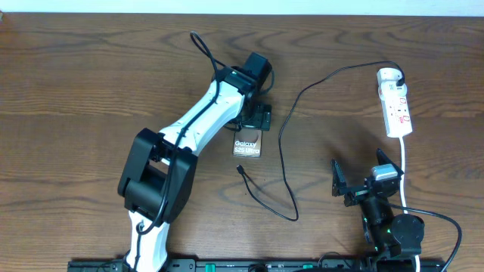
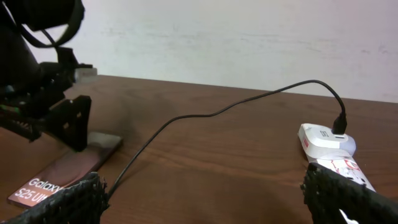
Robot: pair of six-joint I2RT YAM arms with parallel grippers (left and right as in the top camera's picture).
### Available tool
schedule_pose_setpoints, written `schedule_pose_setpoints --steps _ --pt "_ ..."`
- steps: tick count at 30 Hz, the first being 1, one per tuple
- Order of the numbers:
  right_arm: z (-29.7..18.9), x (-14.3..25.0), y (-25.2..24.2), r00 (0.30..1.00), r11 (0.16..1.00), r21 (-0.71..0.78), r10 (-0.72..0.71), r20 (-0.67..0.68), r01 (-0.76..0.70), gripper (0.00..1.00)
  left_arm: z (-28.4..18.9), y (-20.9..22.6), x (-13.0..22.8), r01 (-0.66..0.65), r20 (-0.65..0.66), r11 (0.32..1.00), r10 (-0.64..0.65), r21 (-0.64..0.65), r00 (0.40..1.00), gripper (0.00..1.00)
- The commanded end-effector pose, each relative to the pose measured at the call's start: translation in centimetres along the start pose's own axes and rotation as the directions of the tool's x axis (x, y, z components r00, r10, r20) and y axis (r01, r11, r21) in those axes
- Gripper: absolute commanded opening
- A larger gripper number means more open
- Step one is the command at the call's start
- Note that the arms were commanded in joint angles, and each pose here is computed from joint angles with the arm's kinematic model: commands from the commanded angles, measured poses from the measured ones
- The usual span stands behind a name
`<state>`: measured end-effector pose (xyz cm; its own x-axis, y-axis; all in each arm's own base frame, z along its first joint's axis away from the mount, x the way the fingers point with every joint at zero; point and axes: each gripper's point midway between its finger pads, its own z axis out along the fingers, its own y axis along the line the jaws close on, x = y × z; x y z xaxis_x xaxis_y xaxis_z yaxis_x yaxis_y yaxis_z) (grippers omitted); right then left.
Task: Plug charger to phone and switch on socket
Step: 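Move the left gripper forward over the phone, then lower the left gripper and grasp the phone by its edges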
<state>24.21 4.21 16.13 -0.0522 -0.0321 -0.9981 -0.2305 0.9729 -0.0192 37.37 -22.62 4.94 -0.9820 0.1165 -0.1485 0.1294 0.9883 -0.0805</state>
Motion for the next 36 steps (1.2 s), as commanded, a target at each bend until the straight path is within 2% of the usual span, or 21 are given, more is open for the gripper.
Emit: schedule_pose_setpoints --steps 1,13,23,26,36 --pt "0.0 0.0 0.4 1.0 1.0 -0.017 -0.001 0.001 0.001 0.99 2.3 0.7 0.3 0.036 -0.025 0.998 -0.037 -0.047 0.999 0.98" --pt "0.0 0.0 0.4 1.0 1.0 -0.017 -0.001 0.001 0.001 0.99 4.0 -0.6 1.7 0.002 -0.062 0.998 -0.006 -0.059 0.998 0.98" --pt "0.0 0.0 0.4 1.0 1.0 -0.017 -0.001 0.001 0.001 0.99 4.6 -0.9 1.5 0.063 -0.05 0.996 -0.066 -0.064 0.997 0.98" --pt "0.0 0.0 0.4 1.0 1.0 -0.017 -0.001 0.001 0.001 0.99 5.2 -0.1 1.4 0.094 -0.037 0.989 -0.099 -0.111 0.994 0.98" --pt "0.0 0.0 0.4 1.0 1.0 -0.017 -0.001 0.001 0.001 0.99 8.1 0.3 3.2 0.085 -0.122 0.987 -0.102 -0.133 0.987 0.99"
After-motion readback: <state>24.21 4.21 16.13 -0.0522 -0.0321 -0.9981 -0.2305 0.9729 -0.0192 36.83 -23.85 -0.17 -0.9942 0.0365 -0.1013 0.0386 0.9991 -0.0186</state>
